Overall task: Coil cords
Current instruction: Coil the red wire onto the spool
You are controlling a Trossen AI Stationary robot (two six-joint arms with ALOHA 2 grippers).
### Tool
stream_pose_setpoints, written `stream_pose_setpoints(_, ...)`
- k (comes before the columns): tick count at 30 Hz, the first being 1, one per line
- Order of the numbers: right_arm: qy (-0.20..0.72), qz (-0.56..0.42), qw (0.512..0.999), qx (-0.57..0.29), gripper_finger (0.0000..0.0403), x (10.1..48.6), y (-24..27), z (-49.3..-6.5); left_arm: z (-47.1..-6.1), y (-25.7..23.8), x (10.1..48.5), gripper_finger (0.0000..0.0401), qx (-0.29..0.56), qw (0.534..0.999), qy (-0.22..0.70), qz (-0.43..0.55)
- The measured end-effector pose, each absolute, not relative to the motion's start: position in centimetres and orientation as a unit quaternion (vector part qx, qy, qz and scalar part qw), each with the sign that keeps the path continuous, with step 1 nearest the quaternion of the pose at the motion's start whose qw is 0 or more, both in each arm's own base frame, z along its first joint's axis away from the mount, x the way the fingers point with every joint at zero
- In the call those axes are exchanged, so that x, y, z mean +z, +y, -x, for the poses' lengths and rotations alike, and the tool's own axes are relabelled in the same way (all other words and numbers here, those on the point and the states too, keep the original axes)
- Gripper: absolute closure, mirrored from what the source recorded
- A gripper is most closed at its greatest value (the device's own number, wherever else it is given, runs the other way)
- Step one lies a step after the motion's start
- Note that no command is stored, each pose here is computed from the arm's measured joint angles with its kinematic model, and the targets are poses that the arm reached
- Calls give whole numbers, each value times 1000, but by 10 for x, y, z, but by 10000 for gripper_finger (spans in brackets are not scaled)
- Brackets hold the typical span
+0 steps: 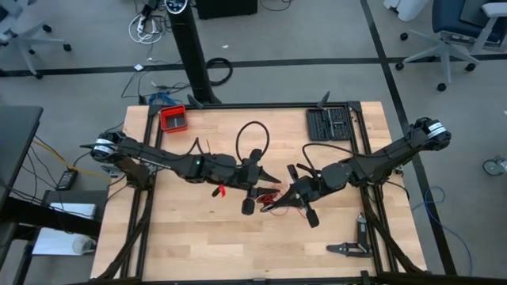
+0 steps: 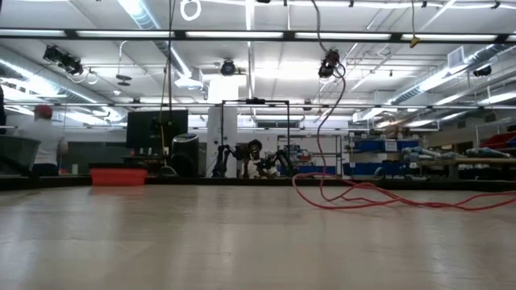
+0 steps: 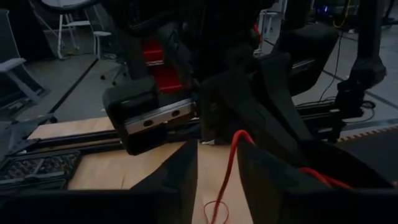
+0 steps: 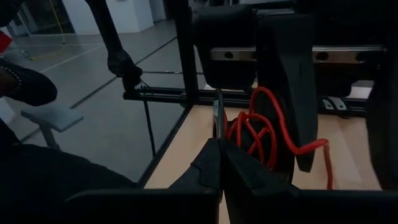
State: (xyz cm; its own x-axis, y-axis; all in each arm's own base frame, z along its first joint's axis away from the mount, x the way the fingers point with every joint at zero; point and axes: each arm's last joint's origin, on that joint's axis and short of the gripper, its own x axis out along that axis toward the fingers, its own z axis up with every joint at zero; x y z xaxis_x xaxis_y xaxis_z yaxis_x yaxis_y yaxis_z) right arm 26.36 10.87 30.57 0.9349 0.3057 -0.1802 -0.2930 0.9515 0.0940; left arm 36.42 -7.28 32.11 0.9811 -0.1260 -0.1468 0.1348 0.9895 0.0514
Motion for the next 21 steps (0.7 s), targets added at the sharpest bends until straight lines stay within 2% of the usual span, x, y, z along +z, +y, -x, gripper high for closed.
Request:
stream_pose_setpoints(12, 58, 5, 985, 164, 401, 312, 117, -261, -367, -55, 320, 272, -78, 992, 84, -44)
stream_pose_setpoints(21, -37, 66, 983, 167, 401, 328, 117, -261, -367, -60, 325, 272, -154, 985, 60, -45)
